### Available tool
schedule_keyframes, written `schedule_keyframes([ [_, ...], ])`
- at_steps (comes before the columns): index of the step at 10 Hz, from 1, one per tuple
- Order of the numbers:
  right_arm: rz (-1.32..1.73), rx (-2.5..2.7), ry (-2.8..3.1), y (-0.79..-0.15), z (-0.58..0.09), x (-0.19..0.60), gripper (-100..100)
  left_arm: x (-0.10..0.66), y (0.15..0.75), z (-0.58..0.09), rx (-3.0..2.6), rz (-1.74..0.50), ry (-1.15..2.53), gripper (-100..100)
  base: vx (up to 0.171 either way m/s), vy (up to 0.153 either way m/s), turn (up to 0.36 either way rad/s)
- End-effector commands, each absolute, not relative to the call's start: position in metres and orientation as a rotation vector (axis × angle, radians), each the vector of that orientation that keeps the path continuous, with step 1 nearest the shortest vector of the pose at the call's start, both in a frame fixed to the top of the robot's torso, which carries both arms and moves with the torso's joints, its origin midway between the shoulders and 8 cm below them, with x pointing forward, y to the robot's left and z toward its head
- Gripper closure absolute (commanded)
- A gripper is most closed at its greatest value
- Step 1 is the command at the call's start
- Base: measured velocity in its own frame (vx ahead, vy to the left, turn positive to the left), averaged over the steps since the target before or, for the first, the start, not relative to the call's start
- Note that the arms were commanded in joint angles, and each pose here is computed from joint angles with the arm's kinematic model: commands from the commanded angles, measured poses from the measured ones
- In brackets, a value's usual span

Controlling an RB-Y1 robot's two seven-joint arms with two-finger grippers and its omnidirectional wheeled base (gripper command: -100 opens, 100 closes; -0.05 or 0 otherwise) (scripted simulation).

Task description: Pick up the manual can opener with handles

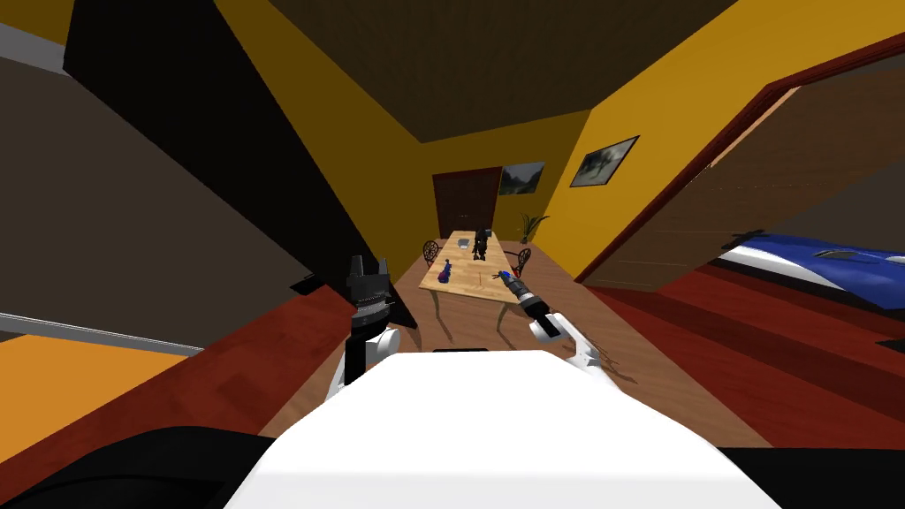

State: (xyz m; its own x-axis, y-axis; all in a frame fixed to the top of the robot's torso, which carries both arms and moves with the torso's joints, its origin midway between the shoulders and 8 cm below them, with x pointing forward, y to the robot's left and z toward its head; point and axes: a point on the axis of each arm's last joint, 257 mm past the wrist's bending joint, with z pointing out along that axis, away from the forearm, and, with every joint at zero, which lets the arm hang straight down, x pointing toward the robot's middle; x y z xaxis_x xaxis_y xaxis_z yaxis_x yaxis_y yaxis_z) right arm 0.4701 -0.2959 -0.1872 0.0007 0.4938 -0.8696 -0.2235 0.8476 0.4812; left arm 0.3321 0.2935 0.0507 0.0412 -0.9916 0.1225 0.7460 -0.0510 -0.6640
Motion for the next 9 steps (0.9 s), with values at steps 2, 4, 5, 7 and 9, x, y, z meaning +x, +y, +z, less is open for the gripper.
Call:
schedule_keyframes([
  [2, 0.478, 0.187, 1.537, -0.313, -0.214, 0.477, -100, 0.332, 0.294, 0.051, -0.674, -1.497, 0.467, 0, -0.034, 0.025, 0.133],
  [4, 0.397, 0.147, 1.595, -0.328, -0.234, 0.482, -100, 0.332, 0.294, 0.051, -0.674, -1.497, 0.467, 0, -0.024, 0.022, 0.122],
  [5, 0.324, 0.091, 1.629, -0.337, -0.243, 0.486, -100, 0.332, 0.294, 0.051, -0.674, -1.497, 0.467, 0, -0.014, 0.038, 0.175],
  [7, 0.241, 0.045, 1.681, -0.354, -0.262, 0.489, -100, 0.332, 0.294, 0.051, -0.674, -1.497, 0.467, 0, -0.009, 0.029, 0.128],
  [9, 0.154, -0.002, 1.735, -0.373, -0.282, 0.49, -100, 0.332, 0.294, 0.051, -0.674, -1.497, 0.467, 0, -0.001, 0.028, 0.131],
])
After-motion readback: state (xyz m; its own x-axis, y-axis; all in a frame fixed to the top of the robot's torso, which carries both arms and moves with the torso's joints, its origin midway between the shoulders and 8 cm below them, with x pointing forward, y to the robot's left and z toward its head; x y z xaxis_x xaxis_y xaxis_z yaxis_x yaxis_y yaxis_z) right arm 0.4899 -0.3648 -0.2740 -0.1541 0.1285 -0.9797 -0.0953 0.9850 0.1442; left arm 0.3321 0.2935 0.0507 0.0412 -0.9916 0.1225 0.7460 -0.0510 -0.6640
